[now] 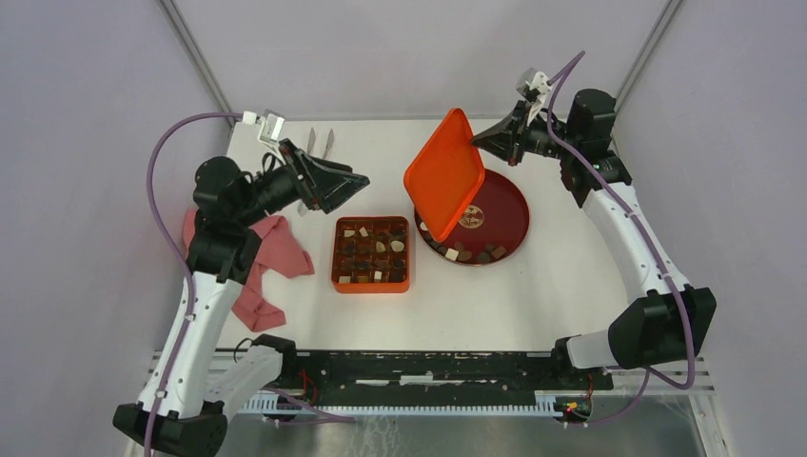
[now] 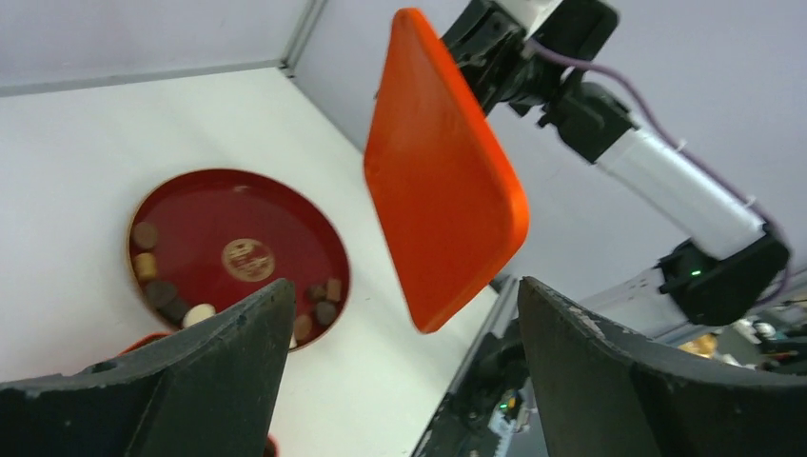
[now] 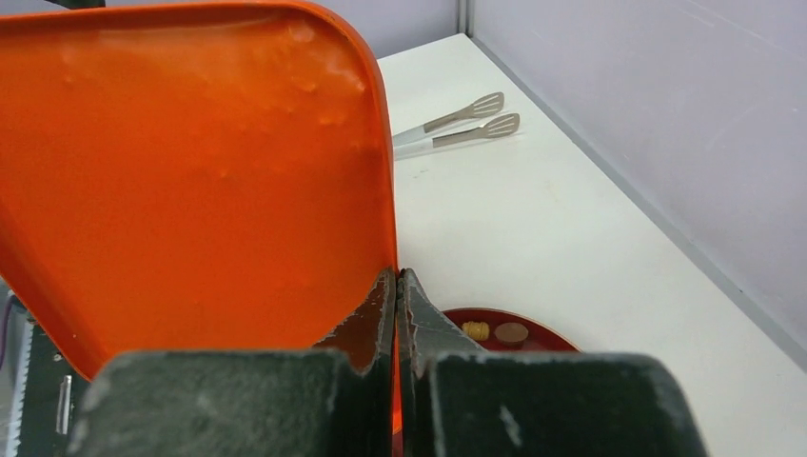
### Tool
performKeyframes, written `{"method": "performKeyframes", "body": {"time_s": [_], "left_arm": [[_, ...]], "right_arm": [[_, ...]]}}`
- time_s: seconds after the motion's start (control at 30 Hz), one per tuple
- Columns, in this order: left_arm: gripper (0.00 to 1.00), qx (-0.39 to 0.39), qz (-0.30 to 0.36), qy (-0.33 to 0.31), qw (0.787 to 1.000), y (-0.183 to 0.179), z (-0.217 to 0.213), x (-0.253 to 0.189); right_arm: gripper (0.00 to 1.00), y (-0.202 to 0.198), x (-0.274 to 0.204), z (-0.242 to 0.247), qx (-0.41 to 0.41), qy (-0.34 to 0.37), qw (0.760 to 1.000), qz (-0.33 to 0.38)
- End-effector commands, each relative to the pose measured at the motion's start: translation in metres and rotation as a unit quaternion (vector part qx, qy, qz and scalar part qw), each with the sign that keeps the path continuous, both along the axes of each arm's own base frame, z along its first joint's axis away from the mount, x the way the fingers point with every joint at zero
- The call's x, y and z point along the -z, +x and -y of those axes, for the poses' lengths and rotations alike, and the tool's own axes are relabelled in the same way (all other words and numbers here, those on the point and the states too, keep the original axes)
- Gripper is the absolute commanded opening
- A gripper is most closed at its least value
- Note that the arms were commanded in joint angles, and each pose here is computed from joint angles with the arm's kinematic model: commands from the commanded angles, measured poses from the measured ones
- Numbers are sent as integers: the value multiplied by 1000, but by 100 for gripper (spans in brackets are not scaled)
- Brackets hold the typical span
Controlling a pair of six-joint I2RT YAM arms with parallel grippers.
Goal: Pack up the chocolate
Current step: Pick up the box lid from the center of the board.
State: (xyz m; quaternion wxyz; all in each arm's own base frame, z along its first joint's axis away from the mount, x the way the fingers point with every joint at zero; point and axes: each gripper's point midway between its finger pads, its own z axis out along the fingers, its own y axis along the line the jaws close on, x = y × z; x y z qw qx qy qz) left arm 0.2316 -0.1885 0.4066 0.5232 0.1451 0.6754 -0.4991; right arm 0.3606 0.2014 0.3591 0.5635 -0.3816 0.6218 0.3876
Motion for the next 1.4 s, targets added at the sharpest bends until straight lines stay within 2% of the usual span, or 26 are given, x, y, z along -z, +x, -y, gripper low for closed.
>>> {"method": "performKeyframes", "body": {"time_s": [0.0, 0.13, 0.3, 0.5, 0.67, 0.87, 1.0, 1.03, 1.1, 1.13, 1.2, 1.23, 1.27, 1.3, 1.37], "left_arm": [[94, -2, 12, -64, 998, -4, 17, -56], [97, -23, -9, -40, 999, 6, 35, -57], [100, -47, -70, -26, 996, 26, 57, -50], [98, -92, -121, 76, 985, 53, 81, -9], [80, -71, -131, 156, 977, 61, 100, 28], [59, -23, -156, 171, 973, 57, 118, 50], [11, -22, -166, 176, 970, 60, 121, 59], [3, -26, -166, 176, 970, 61, 120, 59], [2, -39, -167, 174, 970, 63, 117, 58], [2, -48, -167, 171, 970, 64, 115, 56], [2, -76, -169, 157, 970, 67, 107, 52], [2, -93, -175, 148, 969, 68, 103, 53], [2, -109, -177, 135, 969, 70, 99, 52], [2, -124, -186, 122, 967, 71, 95, 55], [2, -151, -220, 79, 961, 73, 89, 60]], "right_arm": [[0, -3, -10, -5, -16, 21, 1000, -11], [0, 3, -1, -3, -2, 2, 1000, -11], [0, 8, 8, -3, 10, -32, 999, 5], [0, 12, 12, -6, 16, -67, 997, 25], [0, 11, 12, -11, 9, -82, 996, 36], [0, 14, 15, -13, 8, -91, 995, 40], [0, 13, 19, -16, 4, -100, 994, 42], [0, 13, 19, -16, 4, -102, 994, 43], [0, 13, 19, -16, 4, -105, 993, 46], [4, 14, 19, -15, 6, -107, 993, 45], [30, 16, 14, -13, 14, -115, 992, 55], [47, 16, 10, -10, 18, -126, 990, 65], [58, 19, 1, -6, 28, -135, 987, 81], [68, 19, -6, -2, 32, -147, 983, 101], [81, 13, -25, 3, 30, -166, 972, 164]]}}
